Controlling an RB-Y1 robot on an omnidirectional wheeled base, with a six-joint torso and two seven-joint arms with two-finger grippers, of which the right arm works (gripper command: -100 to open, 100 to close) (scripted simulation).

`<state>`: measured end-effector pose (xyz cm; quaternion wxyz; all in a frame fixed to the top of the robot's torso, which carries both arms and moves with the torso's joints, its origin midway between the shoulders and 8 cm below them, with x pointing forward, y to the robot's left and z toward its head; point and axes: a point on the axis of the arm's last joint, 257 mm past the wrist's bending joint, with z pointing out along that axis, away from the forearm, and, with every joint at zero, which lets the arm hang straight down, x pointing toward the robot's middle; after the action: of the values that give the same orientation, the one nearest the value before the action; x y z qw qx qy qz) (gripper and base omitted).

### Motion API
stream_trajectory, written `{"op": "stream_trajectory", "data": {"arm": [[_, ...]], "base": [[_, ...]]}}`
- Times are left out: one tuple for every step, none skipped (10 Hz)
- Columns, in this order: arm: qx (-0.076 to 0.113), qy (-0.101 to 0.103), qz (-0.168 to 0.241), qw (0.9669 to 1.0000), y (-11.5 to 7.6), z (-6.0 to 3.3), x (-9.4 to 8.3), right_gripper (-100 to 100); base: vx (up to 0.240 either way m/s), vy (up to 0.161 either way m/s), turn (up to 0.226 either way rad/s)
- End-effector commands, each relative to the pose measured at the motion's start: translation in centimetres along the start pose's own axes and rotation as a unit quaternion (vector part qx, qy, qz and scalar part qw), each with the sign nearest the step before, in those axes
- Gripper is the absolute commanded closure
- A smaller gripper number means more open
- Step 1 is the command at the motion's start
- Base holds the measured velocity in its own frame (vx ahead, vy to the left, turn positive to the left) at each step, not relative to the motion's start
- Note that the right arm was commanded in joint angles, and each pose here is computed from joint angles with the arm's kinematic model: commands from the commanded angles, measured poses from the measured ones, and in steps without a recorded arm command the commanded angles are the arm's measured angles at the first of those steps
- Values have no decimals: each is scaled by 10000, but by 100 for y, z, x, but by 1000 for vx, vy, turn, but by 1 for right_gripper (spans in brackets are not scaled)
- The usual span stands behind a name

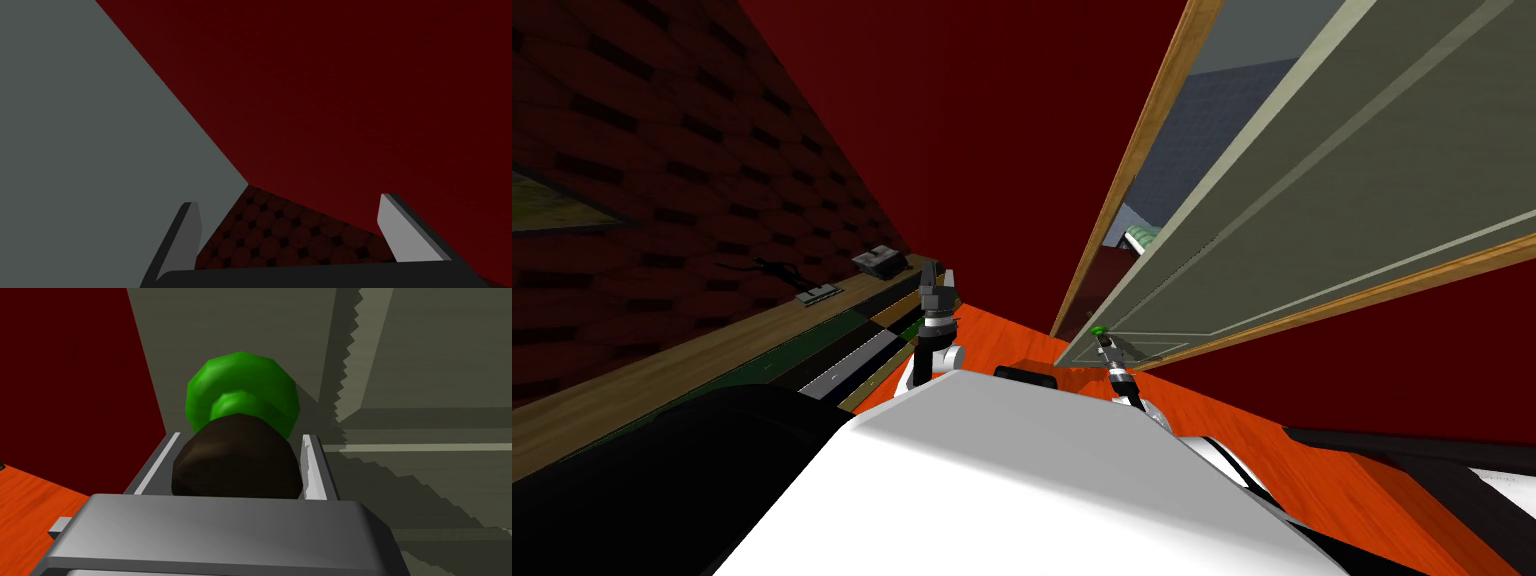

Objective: Pull the door open

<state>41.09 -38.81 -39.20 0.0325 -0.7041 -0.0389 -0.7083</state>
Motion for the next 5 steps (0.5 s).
{"op": "stream_trajectory", "data": {"arm": [[99,3,1,10000,-2,-80,1,100],[114,32,5,9999,-14,-64,20,100],[99,3,1,10000,-2,-80,1,100],[185,2,4,9998,-5,-149,2,100],[185,2,4,9998,-5,-149,2,100]], "base": [[-164,-93,229],[-181,-127,142],[-72,-45,13],[-95,-45,117],[-124,-70,88]]}}
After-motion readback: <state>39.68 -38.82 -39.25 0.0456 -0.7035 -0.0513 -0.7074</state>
